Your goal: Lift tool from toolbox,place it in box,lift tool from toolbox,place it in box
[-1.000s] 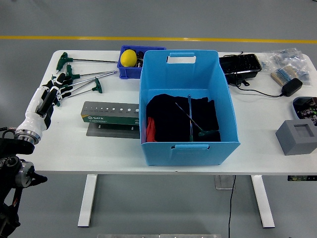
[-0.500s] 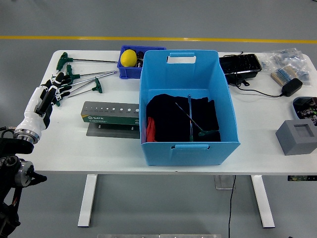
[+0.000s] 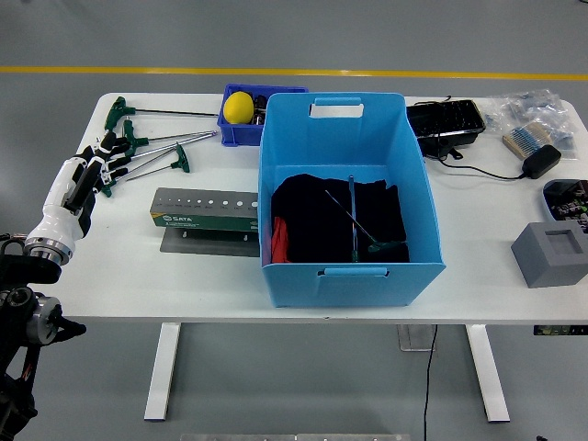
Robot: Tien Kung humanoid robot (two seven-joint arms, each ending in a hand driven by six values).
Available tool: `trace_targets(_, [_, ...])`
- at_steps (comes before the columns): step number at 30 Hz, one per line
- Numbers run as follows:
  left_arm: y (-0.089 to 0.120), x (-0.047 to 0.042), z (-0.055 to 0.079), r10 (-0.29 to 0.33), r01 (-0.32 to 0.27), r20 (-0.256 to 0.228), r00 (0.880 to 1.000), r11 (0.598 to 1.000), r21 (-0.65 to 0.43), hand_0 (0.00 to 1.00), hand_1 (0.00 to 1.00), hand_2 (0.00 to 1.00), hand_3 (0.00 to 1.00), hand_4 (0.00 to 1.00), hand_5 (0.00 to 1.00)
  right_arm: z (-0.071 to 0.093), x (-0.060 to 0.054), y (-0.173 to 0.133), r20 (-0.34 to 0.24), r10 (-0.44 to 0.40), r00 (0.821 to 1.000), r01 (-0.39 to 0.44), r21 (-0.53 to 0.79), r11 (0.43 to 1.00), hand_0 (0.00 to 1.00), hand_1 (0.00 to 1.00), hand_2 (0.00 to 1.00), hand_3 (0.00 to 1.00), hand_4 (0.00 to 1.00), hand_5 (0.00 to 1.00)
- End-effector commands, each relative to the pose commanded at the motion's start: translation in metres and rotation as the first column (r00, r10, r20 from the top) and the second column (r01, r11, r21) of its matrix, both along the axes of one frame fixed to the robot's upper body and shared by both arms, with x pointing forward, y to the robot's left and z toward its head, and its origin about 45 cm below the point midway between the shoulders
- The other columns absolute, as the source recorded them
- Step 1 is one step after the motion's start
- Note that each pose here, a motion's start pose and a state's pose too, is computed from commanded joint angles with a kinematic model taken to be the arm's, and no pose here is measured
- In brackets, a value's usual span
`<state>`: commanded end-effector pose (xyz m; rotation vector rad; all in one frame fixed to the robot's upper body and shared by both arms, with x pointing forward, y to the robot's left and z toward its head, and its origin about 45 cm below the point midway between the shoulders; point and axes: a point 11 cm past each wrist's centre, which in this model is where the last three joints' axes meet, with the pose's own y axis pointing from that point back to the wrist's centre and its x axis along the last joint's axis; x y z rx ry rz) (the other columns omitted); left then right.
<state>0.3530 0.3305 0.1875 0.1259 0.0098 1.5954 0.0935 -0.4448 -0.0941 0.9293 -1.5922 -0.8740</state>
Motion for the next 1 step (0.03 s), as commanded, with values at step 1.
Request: trace_targets(1, [-0.0001, 0.0002, 0.0001, 0.0, 0.0, 0.0, 1.0, 1.0, 0.0, 0.759, 0.781, 0.806, 0.747, 0.881, 0.857, 0.0001, 0.0002, -0.0002, 0.0, 0.0, 1.0, 0.0, 0.0, 1.0, 0.617, 0.589, 0.672, 0.571, 0.822, 0.689])
